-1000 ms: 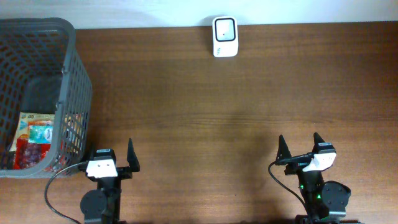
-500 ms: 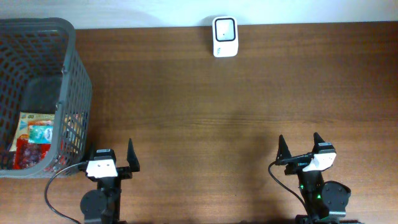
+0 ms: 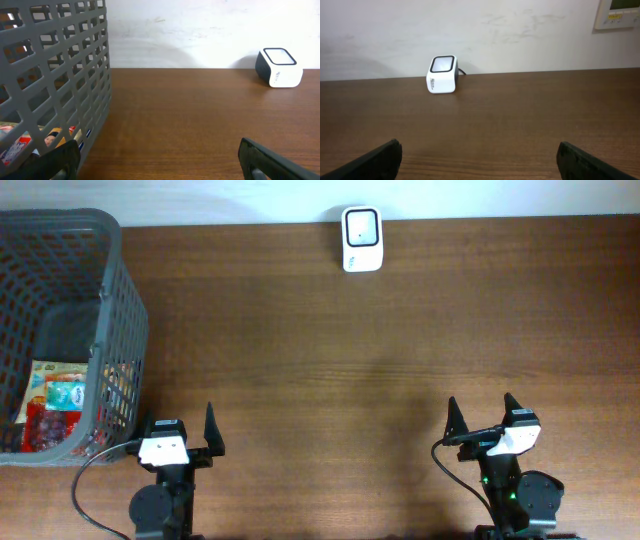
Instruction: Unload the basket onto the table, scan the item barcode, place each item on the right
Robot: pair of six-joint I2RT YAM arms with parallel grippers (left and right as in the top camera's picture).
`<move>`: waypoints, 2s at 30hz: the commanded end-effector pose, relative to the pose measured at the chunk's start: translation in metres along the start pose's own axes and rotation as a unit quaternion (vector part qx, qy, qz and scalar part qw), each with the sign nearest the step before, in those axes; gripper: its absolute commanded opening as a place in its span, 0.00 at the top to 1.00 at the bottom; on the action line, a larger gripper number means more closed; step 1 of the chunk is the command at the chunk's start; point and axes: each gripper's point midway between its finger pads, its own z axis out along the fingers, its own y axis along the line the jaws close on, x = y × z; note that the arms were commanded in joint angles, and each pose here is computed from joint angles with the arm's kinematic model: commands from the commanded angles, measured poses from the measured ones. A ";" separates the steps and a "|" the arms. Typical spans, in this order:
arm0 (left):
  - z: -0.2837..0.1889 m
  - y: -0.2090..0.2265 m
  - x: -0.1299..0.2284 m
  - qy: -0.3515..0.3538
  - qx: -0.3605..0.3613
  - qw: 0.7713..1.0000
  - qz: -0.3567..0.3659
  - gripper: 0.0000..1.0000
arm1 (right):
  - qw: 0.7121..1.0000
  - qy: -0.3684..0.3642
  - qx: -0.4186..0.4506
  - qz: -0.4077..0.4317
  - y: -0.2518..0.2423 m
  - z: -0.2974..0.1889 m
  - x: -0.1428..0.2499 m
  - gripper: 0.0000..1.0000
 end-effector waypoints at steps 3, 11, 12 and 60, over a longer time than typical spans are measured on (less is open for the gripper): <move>0.000 -0.002 0.003 0.001 0.005 1.000 0.011 0.01 | 1.000 0.006 0.001 0.001 0.000 0.001 0.005 0.01; 0.000 -0.002 0.003 0.001 0.005 1.000 0.011 0.01 | 1.000 0.006 0.001 0.001 0.000 0.001 0.005 0.01; 0.000 -0.002 0.003 0.001 0.005 1.000 0.011 0.01 | 1.000 0.005 0.001 0.001 0.000 0.001 0.004 0.01; 0.051 0.038 -0.278 0.271 -0.056 0.956 -0.095 0.01 | 1.000 0.006 0.001 0.001 0.000 0.001 0.005 0.01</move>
